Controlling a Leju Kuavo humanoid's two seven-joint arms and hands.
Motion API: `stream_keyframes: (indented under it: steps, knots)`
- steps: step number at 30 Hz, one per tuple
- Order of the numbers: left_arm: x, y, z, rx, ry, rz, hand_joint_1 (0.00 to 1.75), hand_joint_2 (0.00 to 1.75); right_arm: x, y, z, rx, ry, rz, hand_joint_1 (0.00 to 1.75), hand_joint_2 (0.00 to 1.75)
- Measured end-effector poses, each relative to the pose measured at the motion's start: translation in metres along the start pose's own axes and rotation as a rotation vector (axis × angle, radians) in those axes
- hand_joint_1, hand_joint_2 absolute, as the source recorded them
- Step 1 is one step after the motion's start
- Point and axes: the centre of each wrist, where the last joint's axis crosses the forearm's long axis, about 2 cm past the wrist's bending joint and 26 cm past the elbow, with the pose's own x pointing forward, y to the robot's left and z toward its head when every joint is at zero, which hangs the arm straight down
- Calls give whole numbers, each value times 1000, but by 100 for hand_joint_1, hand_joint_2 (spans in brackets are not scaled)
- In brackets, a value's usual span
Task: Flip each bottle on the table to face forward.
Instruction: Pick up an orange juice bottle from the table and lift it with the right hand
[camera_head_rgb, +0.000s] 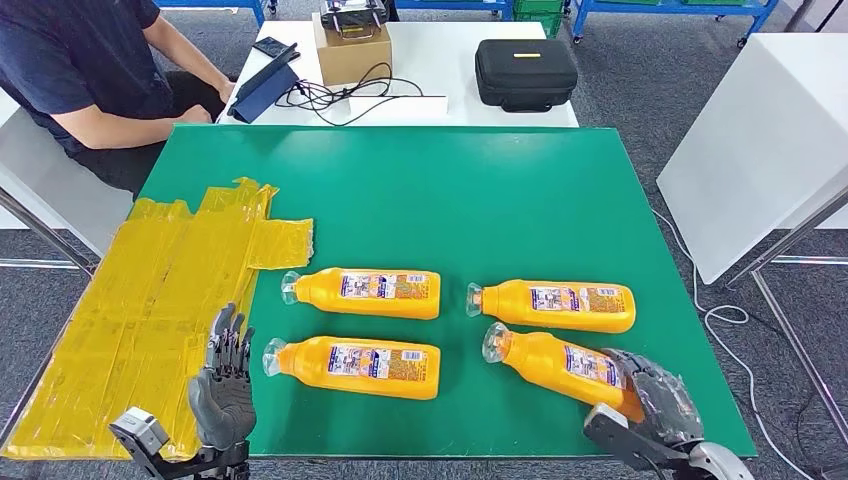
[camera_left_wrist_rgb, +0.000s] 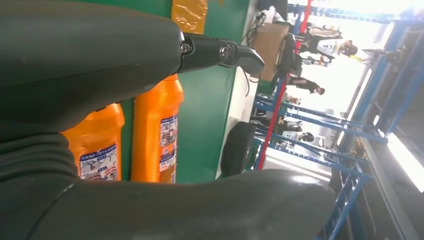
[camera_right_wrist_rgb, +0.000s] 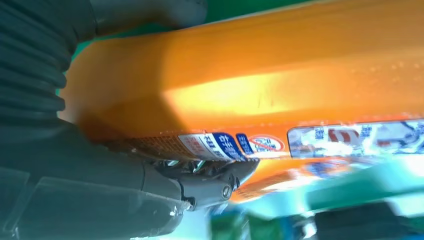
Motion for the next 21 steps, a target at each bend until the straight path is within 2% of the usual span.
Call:
stream_keyframes:
  steps: [4,8,11,16,21]
  knots:
    - [-4,3,3,21,13,14,0,175,28,-14,19,-188,-251,-270,175,175]
    - [-2,7,0,37,16,15,0,175,54,-43,20,-376,-407,-331,175,175]
    - [0,10,-2,38,20,25,0,175,67,-47,11,-438,-464,-348,175,175]
    - [3,10,-16,25,18,34,0,175,101,-37,-50,-530,-516,-410,175,175]
    - [6,10,-32,21,1,59,0,175,145,-26,-107,-536,-542,-476,175,175]
